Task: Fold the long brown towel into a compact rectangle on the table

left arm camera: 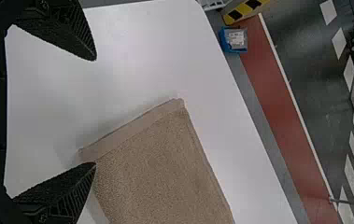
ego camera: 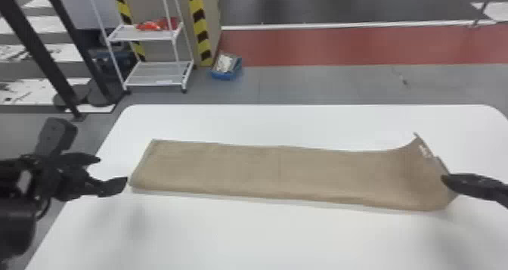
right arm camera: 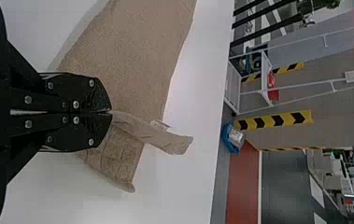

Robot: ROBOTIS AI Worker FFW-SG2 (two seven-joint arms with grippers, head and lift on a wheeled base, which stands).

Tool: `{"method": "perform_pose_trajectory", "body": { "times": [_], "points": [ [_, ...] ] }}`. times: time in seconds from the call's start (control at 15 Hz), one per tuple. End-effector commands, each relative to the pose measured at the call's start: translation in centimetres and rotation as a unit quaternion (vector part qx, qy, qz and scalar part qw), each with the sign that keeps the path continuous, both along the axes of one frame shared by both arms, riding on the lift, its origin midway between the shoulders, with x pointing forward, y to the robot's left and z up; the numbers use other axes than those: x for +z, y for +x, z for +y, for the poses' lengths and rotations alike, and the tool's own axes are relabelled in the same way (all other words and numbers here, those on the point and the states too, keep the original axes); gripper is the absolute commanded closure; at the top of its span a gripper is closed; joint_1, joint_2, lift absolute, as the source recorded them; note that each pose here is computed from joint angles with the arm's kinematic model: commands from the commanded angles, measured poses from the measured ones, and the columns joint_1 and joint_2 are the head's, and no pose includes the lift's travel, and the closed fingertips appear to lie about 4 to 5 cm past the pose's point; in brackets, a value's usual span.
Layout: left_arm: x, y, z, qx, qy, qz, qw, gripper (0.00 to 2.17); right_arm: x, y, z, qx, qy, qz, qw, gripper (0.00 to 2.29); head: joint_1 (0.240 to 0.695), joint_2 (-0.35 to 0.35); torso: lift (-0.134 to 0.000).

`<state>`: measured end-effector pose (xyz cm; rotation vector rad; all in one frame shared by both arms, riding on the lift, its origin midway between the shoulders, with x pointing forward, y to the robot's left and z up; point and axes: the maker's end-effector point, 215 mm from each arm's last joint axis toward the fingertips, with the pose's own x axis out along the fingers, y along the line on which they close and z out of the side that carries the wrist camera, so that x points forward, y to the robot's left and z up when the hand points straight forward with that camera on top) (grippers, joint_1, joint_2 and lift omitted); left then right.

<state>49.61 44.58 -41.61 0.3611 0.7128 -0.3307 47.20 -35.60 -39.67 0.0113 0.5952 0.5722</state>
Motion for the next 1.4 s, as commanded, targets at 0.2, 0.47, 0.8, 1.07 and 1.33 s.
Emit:
{"method": "perform_pose_trajectory", "body": {
  "times": [0.2,0.47,0.8,1.07,1.33],
  "points": [
    [-0.3,0.1,0.0,-0.004,0.003,-0.001,1.0,0.08,-0.6,-2.5,-2.5,-0.001,-0.021,-0.016,0.9996,1.21,0.695,0.094,-0.124],
    [-0.4,0.2,-0.2,-0.007,0.002,-0.003,1.0,0.08,-2.4,-3.4,-4.0,-0.006,-0.05,0.007,0.9987,1.21,0.695,0.071,-0.124],
    [-0.6,0.0,-0.2,-0.006,0.003,-0.001,1.0,0.08,-3.7,-5.2,-2.7,0.065,-0.069,0.01,0.9954,1.21,0.695,0.068,-0.124],
    [-0.6,-0.1,-1.0,-0.013,-0.002,-0.001,0.9999,0.08,-2.3,-5.6,-3.5,0.061,-0.043,-0.008,0.9972,1.21,0.695,0.069,-0.124],
    [-1.0,0.0,-2.6,-0.005,-0.046,0.018,0.9988,0.08,-2.3,-5.8,-4.4,0.053,-0.041,-0.007,0.9977,1.21,0.695,0.048,-0.124]
  ]
}}
